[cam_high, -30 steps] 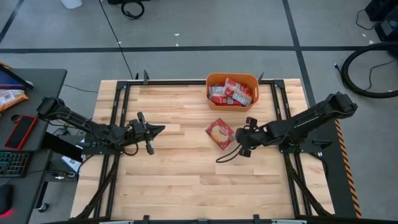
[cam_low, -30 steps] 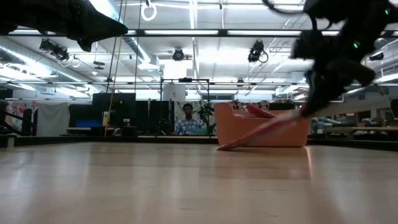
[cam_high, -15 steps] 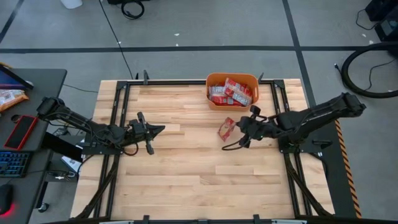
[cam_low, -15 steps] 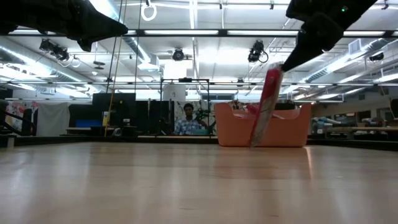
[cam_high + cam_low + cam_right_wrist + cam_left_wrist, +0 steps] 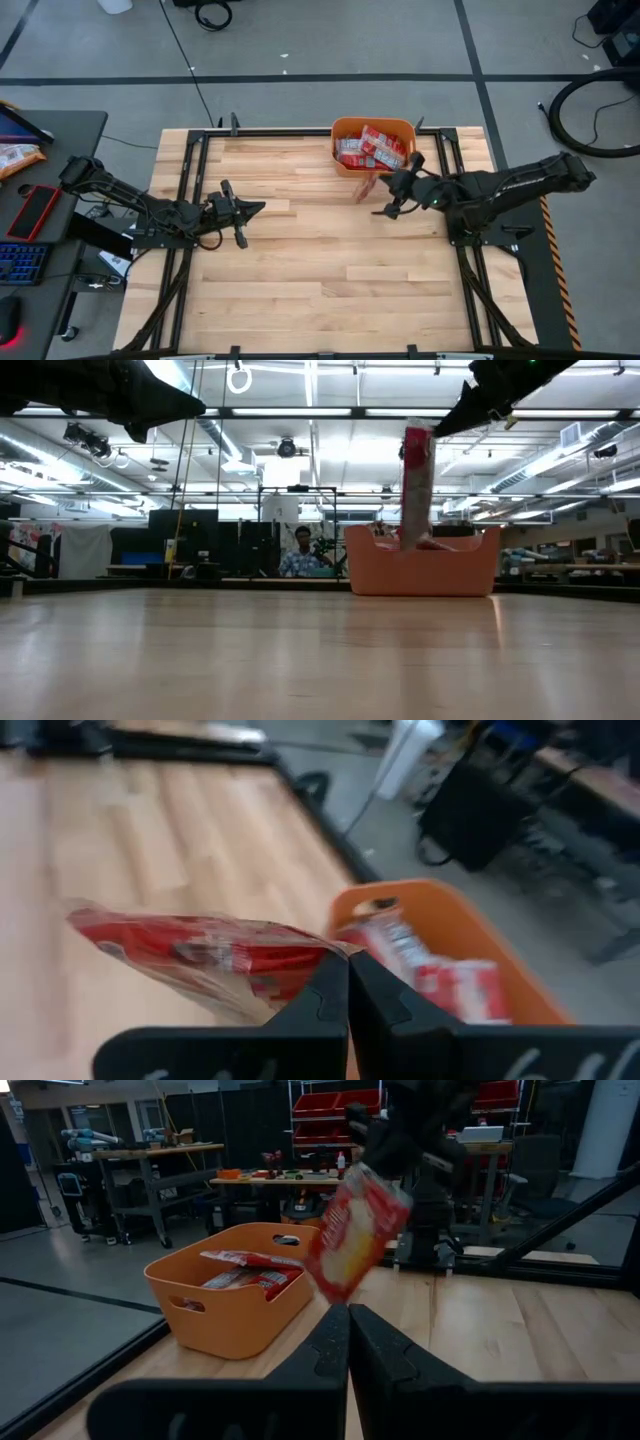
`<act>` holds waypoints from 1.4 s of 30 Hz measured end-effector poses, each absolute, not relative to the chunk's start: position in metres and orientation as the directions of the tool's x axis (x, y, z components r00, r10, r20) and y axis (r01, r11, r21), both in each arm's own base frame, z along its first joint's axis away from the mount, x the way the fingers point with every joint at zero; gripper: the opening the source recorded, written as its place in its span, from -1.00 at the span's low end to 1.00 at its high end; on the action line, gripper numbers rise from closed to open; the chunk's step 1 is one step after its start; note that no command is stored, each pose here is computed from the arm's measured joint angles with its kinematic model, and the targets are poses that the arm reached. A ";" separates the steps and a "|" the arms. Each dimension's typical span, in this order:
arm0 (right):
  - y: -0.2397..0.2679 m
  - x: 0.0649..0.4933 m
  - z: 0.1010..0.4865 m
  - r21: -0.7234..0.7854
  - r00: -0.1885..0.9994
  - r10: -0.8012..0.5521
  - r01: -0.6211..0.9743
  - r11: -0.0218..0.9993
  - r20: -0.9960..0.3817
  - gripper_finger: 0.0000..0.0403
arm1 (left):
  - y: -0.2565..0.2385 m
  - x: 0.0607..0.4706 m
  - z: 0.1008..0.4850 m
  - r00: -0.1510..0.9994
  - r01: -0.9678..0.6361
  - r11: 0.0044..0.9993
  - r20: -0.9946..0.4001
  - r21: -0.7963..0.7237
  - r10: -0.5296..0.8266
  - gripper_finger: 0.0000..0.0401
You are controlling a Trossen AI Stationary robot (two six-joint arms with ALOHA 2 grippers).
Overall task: Sort popcorn bags into baskets
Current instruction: Put the red popcorn bag into the orange bin
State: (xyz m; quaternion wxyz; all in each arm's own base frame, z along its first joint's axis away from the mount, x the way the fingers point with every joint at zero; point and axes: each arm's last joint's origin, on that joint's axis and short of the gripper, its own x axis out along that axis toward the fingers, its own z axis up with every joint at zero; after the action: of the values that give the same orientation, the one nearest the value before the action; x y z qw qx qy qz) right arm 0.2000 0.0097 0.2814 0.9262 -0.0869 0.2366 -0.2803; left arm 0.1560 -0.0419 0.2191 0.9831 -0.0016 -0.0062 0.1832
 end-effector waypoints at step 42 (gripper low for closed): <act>-0.098 0.189 0.266 -0.610 0.375 -0.792 0.506 0.610 -0.481 -0.98 | -0.042 0.156 0.219 0.933 -0.360 0.933 0.011 -0.005 0.360 -0.95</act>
State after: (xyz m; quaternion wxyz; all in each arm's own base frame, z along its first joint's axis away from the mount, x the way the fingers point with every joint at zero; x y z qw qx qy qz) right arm 0.1887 -0.0977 0.2661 0.8083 -0.1843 0.3893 -0.4015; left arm 0.1560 -0.0419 0.2189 0.9830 -0.0012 -0.0059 0.1833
